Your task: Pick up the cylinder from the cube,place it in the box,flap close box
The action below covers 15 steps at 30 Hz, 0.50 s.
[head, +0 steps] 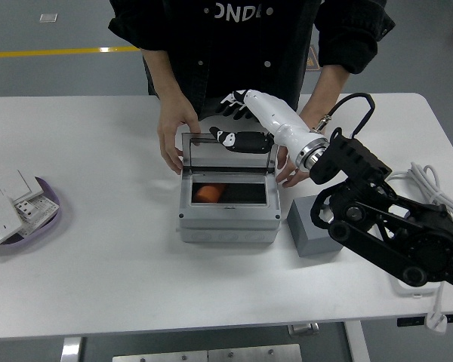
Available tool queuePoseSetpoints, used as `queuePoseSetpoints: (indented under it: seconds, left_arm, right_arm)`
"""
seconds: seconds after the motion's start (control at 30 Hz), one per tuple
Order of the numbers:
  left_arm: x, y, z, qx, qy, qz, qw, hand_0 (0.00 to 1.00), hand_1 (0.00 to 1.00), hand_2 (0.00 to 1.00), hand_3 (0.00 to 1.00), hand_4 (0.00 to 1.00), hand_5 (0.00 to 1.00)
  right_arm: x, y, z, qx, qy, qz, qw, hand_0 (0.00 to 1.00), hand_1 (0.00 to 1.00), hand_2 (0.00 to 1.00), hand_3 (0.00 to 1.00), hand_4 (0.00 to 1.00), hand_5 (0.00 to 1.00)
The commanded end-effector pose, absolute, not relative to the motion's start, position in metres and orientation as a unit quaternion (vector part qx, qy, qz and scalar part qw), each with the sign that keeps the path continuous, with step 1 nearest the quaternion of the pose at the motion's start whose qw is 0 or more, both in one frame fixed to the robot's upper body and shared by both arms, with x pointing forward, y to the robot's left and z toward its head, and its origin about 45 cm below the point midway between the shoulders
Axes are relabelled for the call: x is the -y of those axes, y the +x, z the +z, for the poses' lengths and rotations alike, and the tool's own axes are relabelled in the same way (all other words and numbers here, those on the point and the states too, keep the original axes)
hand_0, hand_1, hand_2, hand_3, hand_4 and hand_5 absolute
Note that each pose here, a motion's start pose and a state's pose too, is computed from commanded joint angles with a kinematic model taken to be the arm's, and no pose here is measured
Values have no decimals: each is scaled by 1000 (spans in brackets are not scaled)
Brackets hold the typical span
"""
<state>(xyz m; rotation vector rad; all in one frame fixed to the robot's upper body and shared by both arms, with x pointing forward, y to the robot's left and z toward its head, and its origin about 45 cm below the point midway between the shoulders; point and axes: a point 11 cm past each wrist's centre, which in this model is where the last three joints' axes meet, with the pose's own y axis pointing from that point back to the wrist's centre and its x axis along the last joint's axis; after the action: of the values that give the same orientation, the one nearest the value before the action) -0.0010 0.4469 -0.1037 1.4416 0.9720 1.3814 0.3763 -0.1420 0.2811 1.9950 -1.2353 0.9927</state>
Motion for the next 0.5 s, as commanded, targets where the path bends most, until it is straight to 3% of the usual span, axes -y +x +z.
queuePoseSetpoints:
  seconds: [0.5]
  left_arm:
    - [-448,2,-103,-388,583,557,446,593,627,618,636,688,217]
  right_arm:
    - [152,401,242,476,753,338,304,619,614,636,646,713,460]
